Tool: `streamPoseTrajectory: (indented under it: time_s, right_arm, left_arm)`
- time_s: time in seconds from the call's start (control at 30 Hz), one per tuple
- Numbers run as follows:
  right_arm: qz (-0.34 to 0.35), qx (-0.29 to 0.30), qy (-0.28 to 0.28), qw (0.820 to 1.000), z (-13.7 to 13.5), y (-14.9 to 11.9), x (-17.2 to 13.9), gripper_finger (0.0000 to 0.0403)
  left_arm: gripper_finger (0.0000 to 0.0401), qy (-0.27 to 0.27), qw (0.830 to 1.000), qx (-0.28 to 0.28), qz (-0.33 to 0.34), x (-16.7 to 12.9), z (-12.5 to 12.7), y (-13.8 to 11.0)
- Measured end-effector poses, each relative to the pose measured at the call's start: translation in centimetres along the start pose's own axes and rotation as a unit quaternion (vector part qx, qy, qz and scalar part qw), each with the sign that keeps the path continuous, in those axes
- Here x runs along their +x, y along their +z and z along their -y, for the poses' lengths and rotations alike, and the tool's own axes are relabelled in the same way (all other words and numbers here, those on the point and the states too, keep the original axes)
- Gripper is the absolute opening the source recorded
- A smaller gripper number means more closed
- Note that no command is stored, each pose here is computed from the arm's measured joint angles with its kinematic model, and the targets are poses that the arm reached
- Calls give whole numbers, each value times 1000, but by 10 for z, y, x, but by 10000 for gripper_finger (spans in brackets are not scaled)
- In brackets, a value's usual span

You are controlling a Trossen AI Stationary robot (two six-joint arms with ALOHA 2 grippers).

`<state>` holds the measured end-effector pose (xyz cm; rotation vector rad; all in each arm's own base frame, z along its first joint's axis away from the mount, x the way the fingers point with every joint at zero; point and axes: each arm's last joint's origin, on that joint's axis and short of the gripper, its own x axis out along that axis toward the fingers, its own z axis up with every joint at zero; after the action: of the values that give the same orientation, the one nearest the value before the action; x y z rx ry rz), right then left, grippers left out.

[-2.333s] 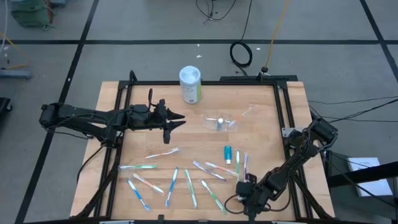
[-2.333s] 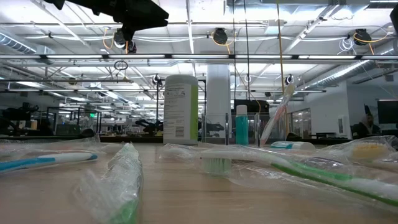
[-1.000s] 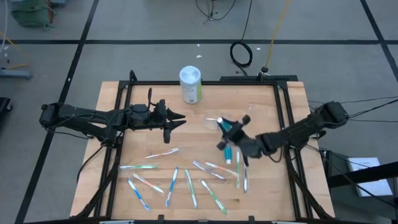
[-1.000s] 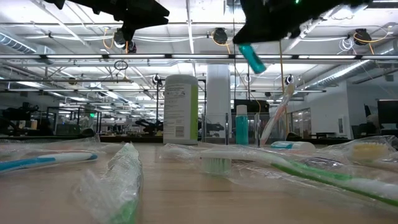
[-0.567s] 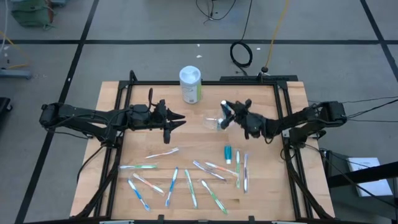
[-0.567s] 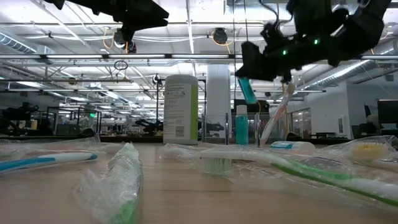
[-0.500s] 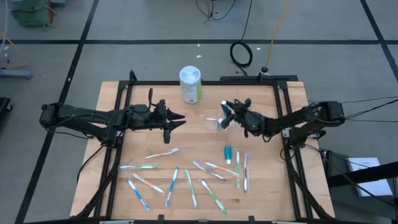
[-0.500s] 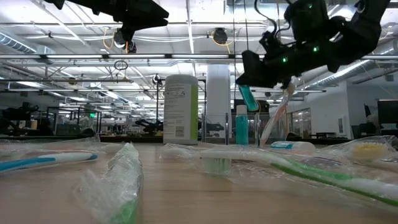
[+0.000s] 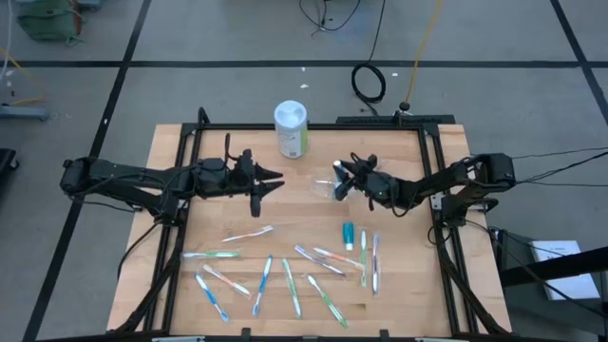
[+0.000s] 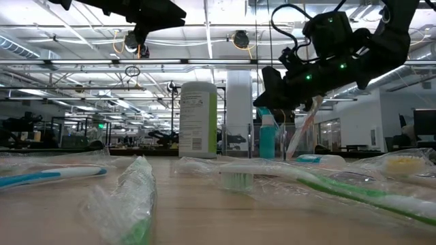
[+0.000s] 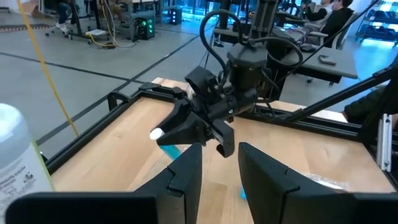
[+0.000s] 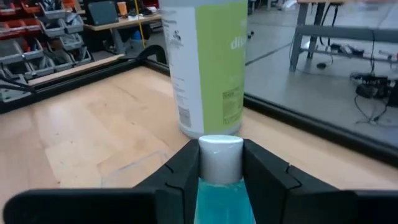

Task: Pick & Place toothbrushing station
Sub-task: Put the blue mouthwash into the transparent organizer, then put the orange toothbrush into the transparent organizer

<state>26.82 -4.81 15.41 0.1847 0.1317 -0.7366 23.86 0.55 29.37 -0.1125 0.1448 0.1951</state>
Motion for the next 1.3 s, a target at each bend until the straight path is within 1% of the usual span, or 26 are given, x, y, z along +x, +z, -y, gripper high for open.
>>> streamPoseTrajectory:
  time_s: [0.1,0.17,0.4,0.57,0.73,0.9,1.07,1.13,1.2,1.3]
  right_arm:
    - [-8,21,-3,1000,1,-2,0,103]
    - [-17,21,-5,1000,1,-4,0,112]
    - [-21,-17,-6,1000,1,-4,0,151]
    - [-19,-21,-6,1000,1,-3,-1,182]
    - [-7,-59,2,998,-1,5,-5,204]
    - [11,-69,24,997,-7,20,-19,210]
    - [7,-94,46,994,-11,33,-38,210]
    - [-5,-106,57,993,-11,36,-48,210]
    - [-14,-114,71,991,-14,38,-57,210]
    - [-47,-114,102,987,-19,34,-72,210]
  left_arm:
    - [108,0,1000,1,0,0,0,0]
    - [108,0,1000,1,0,0,0,0]
    - [108,0,1000,1,-1,0,0,0]
    - [108,0,1000,-3,-1,0,0,0]
    - [108,0,1000,-2,-9,0,0,-2]
    - [108,2,999,-9,-33,2,0,-8]
    - [108,4,998,-22,-56,8,2,-15]
    - [108,1,998,-24,-60,12,4,-18]
    - [108,-1,996,-21,-83,14,6,-25]
    - [108,-7,996,-18,-89,20,11,-30]
